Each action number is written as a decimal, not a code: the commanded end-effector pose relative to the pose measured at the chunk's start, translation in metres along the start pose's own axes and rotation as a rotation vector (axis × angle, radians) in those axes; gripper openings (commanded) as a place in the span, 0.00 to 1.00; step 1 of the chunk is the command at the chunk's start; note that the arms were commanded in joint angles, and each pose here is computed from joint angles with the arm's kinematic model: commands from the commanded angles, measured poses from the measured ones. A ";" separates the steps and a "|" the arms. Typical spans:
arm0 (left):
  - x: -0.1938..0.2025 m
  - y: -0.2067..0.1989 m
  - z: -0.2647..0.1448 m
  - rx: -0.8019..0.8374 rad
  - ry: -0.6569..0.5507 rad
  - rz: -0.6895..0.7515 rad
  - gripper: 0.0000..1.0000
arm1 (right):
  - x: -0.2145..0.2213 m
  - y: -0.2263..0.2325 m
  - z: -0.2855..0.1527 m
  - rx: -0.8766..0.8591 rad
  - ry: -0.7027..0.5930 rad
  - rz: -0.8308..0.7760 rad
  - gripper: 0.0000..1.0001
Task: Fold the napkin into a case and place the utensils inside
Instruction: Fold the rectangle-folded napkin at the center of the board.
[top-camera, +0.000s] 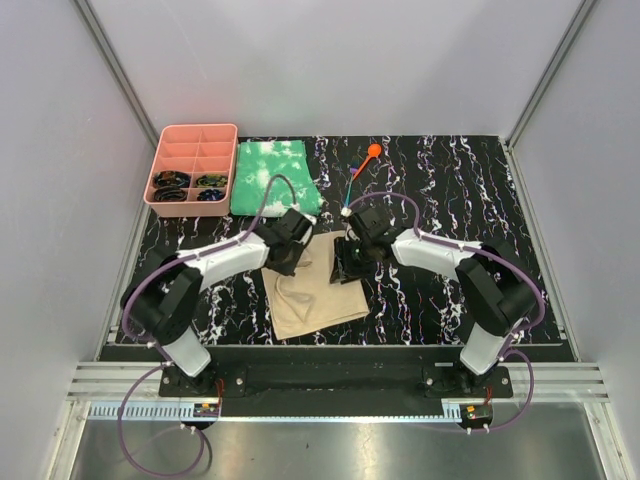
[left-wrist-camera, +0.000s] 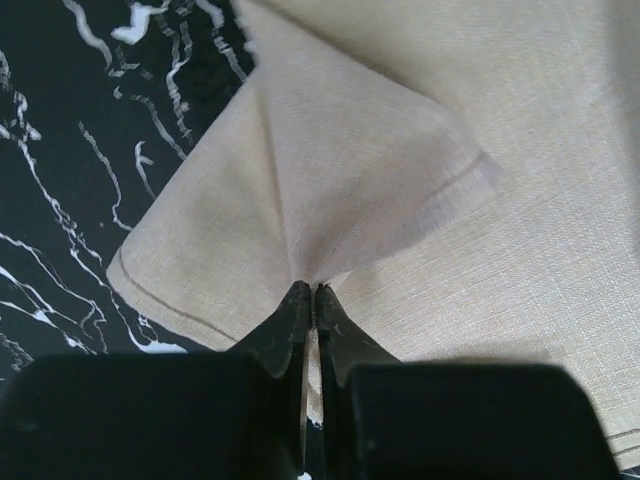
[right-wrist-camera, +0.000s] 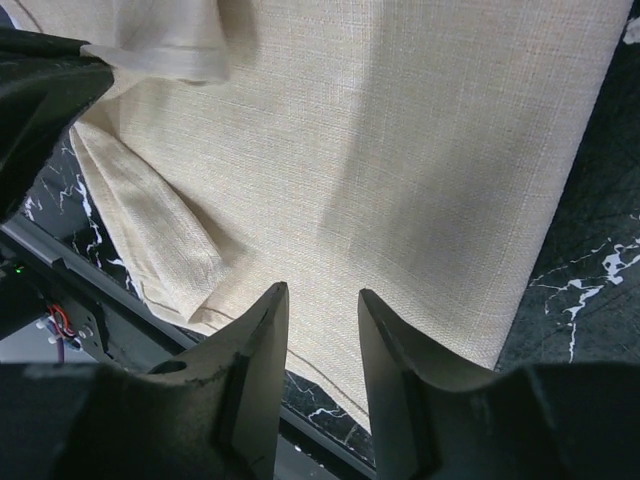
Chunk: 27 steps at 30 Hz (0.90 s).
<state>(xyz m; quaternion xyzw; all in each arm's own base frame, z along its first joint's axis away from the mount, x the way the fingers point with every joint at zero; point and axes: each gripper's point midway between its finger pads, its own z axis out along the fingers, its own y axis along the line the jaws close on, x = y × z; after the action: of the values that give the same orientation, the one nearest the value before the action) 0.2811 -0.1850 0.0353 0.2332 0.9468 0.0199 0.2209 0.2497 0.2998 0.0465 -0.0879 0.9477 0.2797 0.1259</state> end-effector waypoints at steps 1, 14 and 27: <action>-0.023 0.025 -0.019 0.090 -0.161 -0.306 0.01 | -0.022 0.020 -0.002 -0.063 -0.043 -0.003 0.39; 0.018 0.062 -0.077 0.093 -0.244 -0.748 0.97 | -0.024 0.028 0.006 -0.103 -0.015 0.023 0.30; -0.047 -0.015 -0.085 0.491 -0.306 -0.602 0.47 | -0.005 -0.023 0.008 -0.013 -0.012 0.126 0.16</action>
<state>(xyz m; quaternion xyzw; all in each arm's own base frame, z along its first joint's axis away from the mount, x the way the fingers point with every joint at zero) 0.2680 -0.1683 0.1087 -0.0588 0.9261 -0.2382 0.2866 0.2418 0.3013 0.0229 -0.0565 0.9505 0.2937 0.0842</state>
